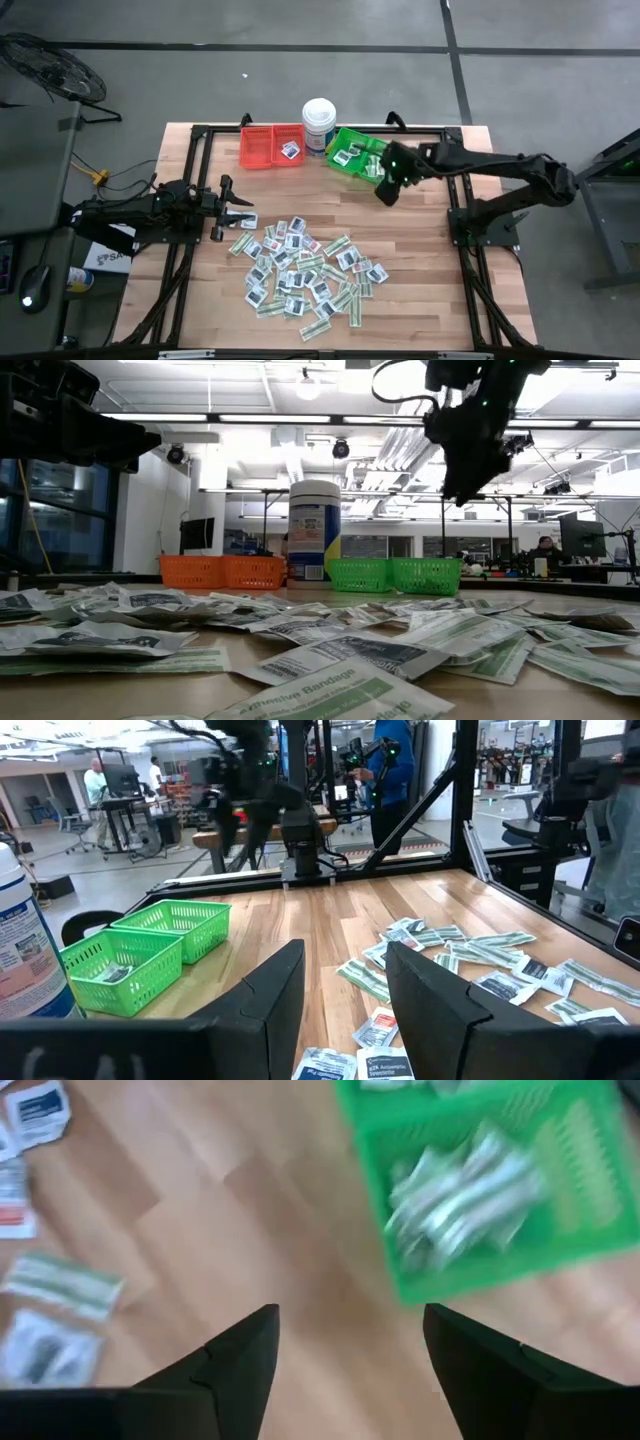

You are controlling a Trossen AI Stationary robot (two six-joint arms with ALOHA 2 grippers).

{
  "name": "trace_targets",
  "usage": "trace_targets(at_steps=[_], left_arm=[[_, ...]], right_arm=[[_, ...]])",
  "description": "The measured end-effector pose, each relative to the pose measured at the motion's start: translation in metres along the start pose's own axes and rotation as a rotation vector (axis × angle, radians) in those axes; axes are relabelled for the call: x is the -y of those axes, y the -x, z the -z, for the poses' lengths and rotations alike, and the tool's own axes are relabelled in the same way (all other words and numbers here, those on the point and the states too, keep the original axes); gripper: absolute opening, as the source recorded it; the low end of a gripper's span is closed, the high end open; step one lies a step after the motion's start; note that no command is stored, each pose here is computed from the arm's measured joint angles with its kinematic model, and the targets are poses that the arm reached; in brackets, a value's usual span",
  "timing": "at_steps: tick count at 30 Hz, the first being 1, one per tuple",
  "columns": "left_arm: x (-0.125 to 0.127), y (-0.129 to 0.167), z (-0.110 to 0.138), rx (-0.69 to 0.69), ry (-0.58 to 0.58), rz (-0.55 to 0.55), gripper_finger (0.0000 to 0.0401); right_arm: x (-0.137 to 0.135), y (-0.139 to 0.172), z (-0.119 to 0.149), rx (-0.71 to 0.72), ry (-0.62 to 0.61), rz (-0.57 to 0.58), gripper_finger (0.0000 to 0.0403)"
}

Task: Pick & Place First Aid Supplies
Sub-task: Put the green bandage pack into the right green bin

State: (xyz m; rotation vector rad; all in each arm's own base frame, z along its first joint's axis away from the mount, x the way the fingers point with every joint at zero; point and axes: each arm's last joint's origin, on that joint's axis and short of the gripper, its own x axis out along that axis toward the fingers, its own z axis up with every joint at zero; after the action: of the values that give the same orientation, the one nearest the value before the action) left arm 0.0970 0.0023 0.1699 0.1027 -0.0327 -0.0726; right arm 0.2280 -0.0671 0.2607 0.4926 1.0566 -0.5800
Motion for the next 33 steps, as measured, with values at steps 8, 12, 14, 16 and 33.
trace_targets(at_steps=[8,12,14,16,33], left_arm=[[0.0,0.0,0.0,0.0,0.0,0.0,0.014],[0.0,0.0,0.0,0.0,0.0,-0.001,0.014],[0.0,0.0,0.0,0.0,0.0,-0.001,0.014],[0.0,0.0,0.0,0.0,0.0,-0.001,0.014],[0.0,0.0,0.0,-0.001,0.0,-0.003,0.014]], right_arm=[[-0.039,-0.004,0.023,-0.137,-0.236,-0.098,0.0243],[-0.058,-0.016,0.027,-0.181,-0.28,-0.126,0.0243],[-0.068,-0.026,0.029,-0.217,-0.3,-0.153,0.0243],[-0.079,-0.038,0.029,-0.238,-0.321,-0.196,0.0243],[-0.12,-0.116,0.032,-0.302,-0.439,-0.265,0.0243]])
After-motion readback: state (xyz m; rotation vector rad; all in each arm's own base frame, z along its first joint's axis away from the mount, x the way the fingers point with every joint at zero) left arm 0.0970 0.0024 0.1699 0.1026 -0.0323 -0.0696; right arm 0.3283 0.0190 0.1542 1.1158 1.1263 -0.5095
